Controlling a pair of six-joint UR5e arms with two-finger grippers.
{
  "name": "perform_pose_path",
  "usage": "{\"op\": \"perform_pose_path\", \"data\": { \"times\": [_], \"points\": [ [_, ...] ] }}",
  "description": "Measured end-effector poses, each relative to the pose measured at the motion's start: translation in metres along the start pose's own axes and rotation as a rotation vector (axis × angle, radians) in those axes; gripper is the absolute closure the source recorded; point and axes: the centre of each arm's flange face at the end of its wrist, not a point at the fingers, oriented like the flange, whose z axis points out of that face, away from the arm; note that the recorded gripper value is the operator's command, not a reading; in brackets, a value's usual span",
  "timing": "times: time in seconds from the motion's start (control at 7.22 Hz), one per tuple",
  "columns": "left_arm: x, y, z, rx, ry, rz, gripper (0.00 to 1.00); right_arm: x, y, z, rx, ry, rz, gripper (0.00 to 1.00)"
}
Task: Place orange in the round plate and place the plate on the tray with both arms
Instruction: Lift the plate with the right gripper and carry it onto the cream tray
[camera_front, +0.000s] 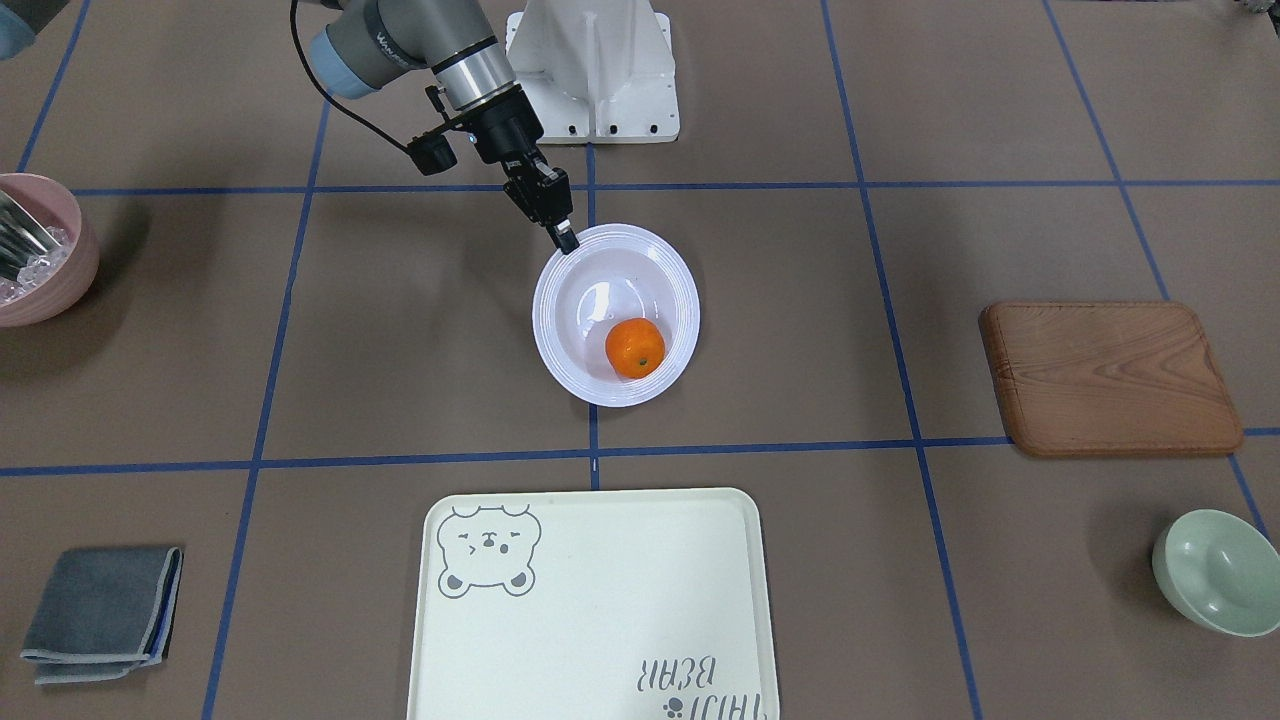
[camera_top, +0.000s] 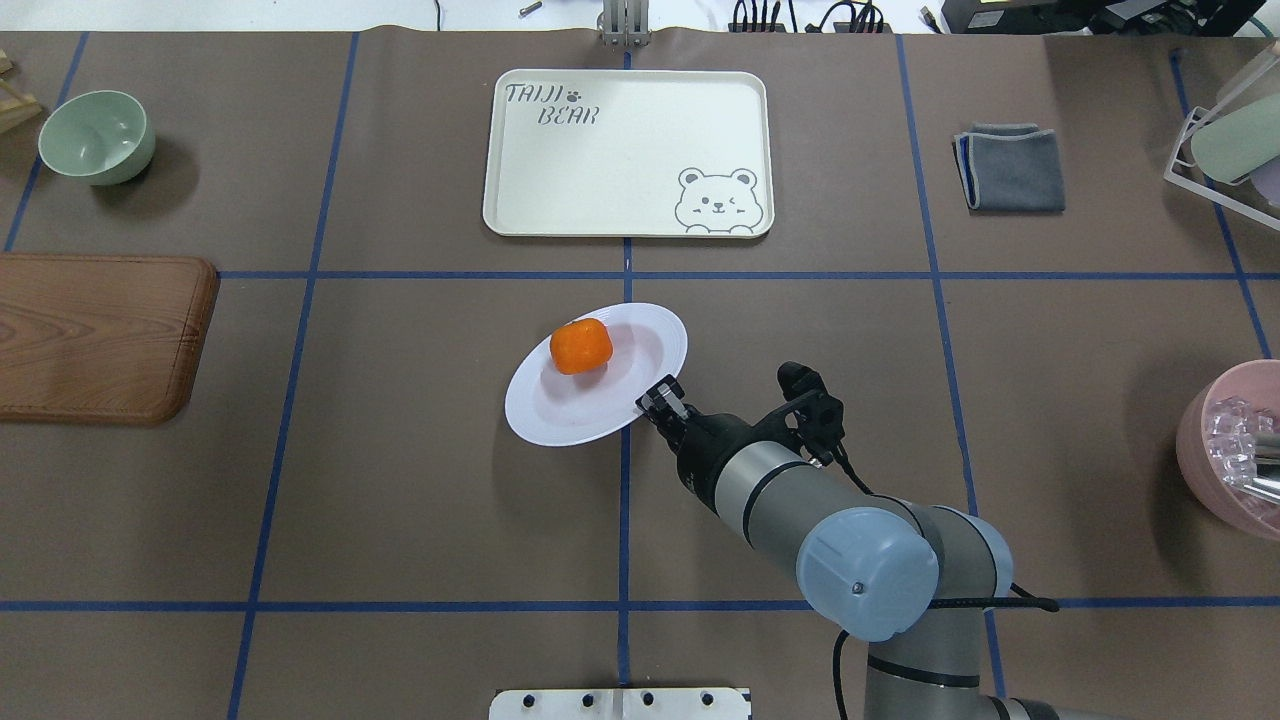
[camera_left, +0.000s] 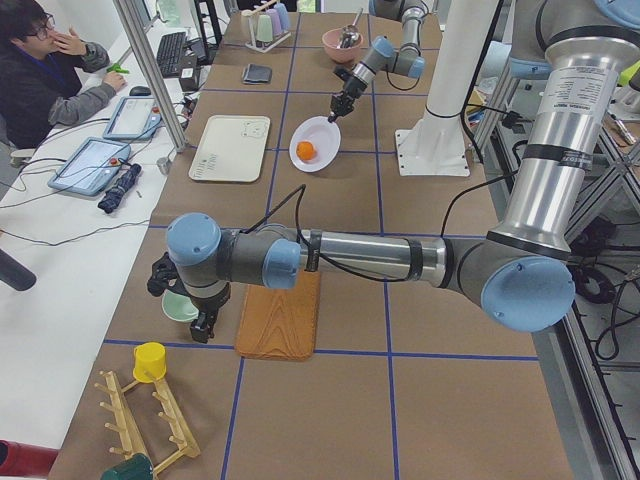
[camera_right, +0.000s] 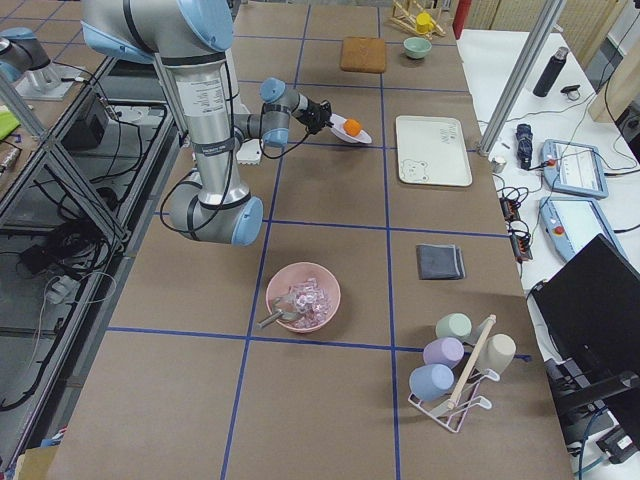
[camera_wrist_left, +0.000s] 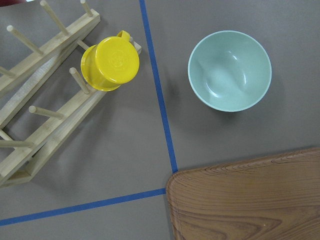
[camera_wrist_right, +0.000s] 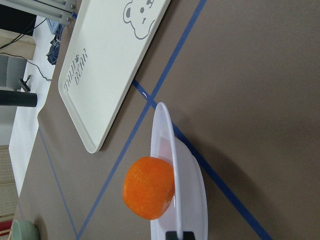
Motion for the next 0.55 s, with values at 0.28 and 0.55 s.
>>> {"op": "perform_pose_path", "data": {
  "times": [0.28,0.55],
  "points": [
    [0.000,0.002,0.000,0.000,-0.001,0.000,0.01,-0.011,-0.011,-0.001,0.002,-0.033,0.016,1.00],
    [0.001,0.002,0.001,-0.001,0.000,0.001,0.01,-0.019,-0.019,-0.003,0.000,-0.062,0.030,1.00]
  ]
}}
